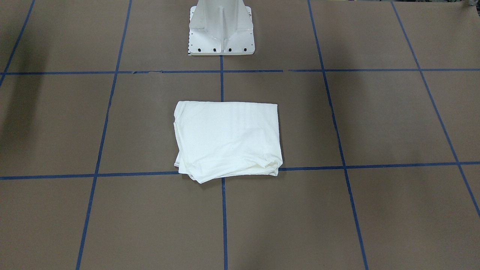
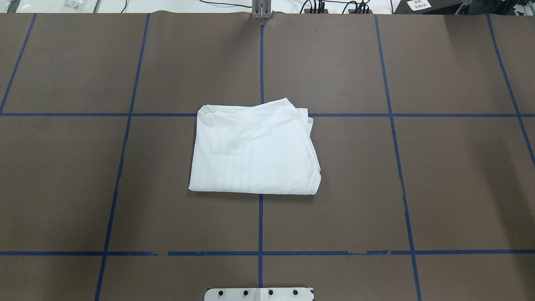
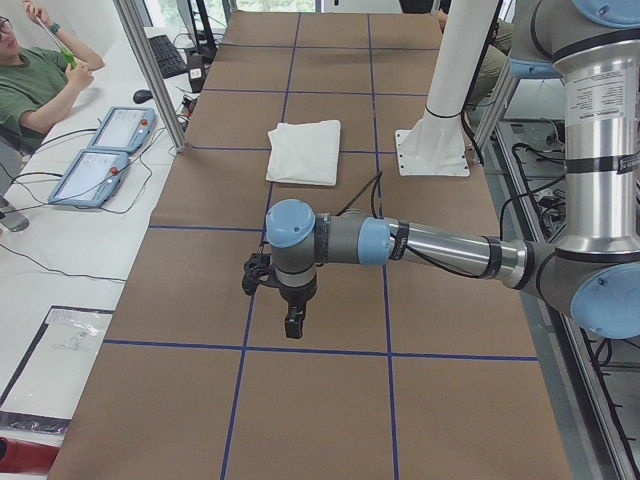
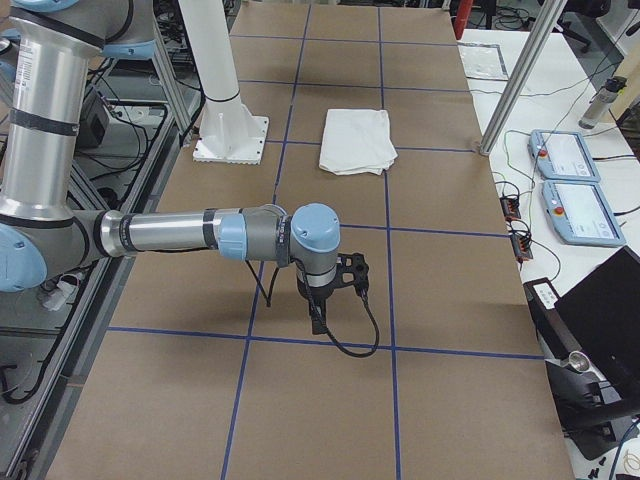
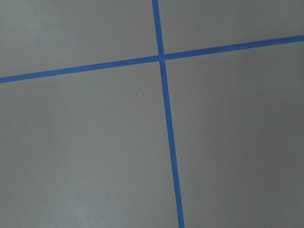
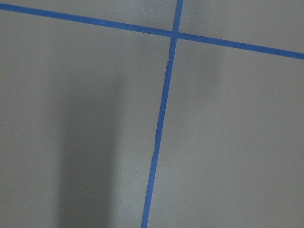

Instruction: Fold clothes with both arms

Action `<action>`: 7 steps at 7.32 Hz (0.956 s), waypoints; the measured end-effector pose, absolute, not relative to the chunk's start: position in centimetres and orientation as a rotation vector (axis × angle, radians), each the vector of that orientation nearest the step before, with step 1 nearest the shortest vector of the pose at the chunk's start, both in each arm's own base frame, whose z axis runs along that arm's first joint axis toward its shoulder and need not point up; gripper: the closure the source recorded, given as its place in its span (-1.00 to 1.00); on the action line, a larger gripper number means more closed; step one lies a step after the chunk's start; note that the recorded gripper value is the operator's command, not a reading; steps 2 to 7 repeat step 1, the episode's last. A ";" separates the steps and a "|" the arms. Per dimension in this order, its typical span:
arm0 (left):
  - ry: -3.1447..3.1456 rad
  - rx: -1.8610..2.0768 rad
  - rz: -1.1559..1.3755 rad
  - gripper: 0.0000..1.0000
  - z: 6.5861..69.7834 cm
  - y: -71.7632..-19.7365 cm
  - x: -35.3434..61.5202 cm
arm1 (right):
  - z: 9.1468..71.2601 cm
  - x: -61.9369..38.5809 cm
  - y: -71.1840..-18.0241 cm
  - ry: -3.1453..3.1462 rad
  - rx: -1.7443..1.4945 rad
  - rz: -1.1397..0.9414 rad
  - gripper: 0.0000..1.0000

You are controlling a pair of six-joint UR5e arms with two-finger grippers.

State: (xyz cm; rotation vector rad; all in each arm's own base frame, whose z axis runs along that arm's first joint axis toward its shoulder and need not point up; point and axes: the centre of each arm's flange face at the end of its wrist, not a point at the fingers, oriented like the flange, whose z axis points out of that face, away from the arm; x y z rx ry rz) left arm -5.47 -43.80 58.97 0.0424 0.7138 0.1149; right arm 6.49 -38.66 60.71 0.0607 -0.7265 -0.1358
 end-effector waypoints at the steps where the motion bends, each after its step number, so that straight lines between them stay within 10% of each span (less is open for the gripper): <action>1: 0.714 0.043 0.115 -1.00 58.9 -43.8 -5.5 | 60.6 6.5 -38.7 -0.727 0.062 -0.136 -1.00; 7: 0.714 0.043 0.115 -1.00 58.9 -43.8 -5.5 | 60.6 6.5 -38.7 -0.727 0.062 -0.136 -1.00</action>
